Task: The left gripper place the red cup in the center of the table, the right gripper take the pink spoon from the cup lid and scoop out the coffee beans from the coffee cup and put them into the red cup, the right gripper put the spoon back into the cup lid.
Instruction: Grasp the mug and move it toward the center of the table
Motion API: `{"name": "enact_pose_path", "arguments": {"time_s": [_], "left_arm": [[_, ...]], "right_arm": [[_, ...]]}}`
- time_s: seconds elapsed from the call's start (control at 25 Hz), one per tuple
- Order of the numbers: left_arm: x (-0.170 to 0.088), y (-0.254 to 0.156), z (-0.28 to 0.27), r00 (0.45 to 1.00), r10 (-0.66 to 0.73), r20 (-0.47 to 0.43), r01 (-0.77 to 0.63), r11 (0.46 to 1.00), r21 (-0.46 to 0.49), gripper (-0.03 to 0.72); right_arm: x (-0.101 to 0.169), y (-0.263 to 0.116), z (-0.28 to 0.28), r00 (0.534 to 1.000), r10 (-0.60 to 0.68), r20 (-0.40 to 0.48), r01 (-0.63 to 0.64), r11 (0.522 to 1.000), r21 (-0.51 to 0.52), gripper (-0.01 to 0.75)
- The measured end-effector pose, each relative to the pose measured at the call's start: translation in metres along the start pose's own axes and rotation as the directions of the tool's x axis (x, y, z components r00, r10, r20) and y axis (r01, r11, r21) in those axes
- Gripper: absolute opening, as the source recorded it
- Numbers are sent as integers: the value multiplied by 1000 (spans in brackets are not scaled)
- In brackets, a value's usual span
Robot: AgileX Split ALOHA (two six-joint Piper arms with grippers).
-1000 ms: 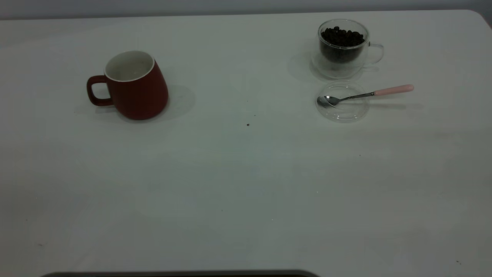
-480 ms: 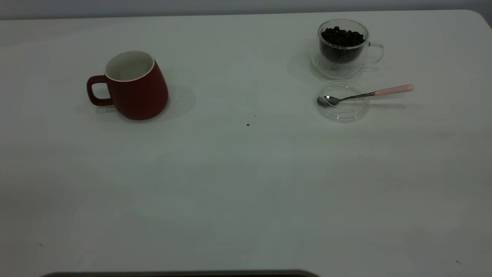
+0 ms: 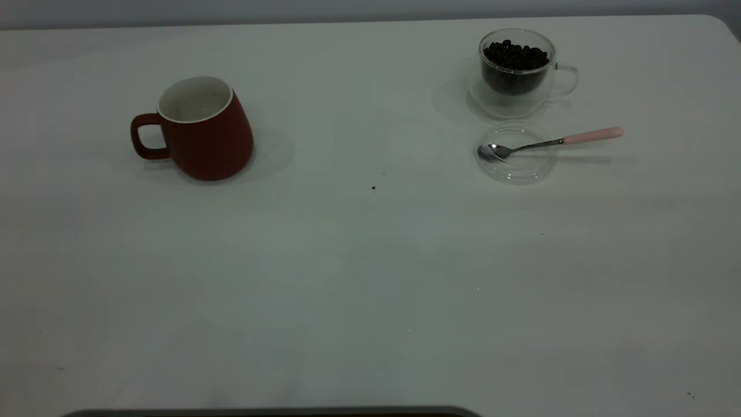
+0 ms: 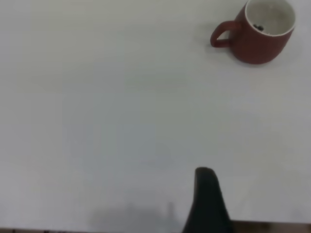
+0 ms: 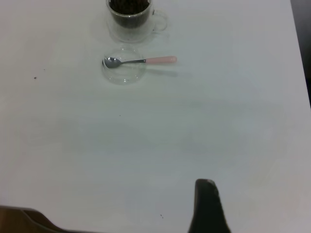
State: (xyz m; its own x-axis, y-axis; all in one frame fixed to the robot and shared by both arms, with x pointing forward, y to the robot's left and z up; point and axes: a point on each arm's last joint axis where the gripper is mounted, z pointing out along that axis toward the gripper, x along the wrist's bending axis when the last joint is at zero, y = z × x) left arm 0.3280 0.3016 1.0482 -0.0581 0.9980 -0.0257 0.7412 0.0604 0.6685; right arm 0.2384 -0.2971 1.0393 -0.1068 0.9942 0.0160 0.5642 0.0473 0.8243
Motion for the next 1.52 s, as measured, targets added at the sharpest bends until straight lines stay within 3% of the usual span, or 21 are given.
{"name": "enact_pose_path", "arguments": {"time_s": [0.44,0.68,0.84,1.04,1.24,1.44,1.52], "left_arm": [[-14,91,132,993,113,-32,-105,978,178,586],[-19,116,201,963,269,-3,-258,925,280,586],[-22,127,234,898,435,58,-432,853,294,586],[-31,131,273,777,612,147,-625,722,296,586],[-46,122,306,664,709,237,-745,596,300,586],[-58,108,325,498,795,345,-864,419,281,586],[-58,102,331,472,800,370,-878,387,283,586]], "right_arm": [[0,0,0,1000,0,0,0,1000,0,563],[0,0,0,1000,0,0,0,1000,0,563],[0,0,0,1000,0,0,0,1000,0,563],[0,0,0,1000,0,0,0,1000,0,563],[0,0,0,1000,0,0,0,1000,0,563],[0,0,0,1000,0,0,0,1000,0,563],[0,0,0,1000,0,0,0,1000,0,563]]}}
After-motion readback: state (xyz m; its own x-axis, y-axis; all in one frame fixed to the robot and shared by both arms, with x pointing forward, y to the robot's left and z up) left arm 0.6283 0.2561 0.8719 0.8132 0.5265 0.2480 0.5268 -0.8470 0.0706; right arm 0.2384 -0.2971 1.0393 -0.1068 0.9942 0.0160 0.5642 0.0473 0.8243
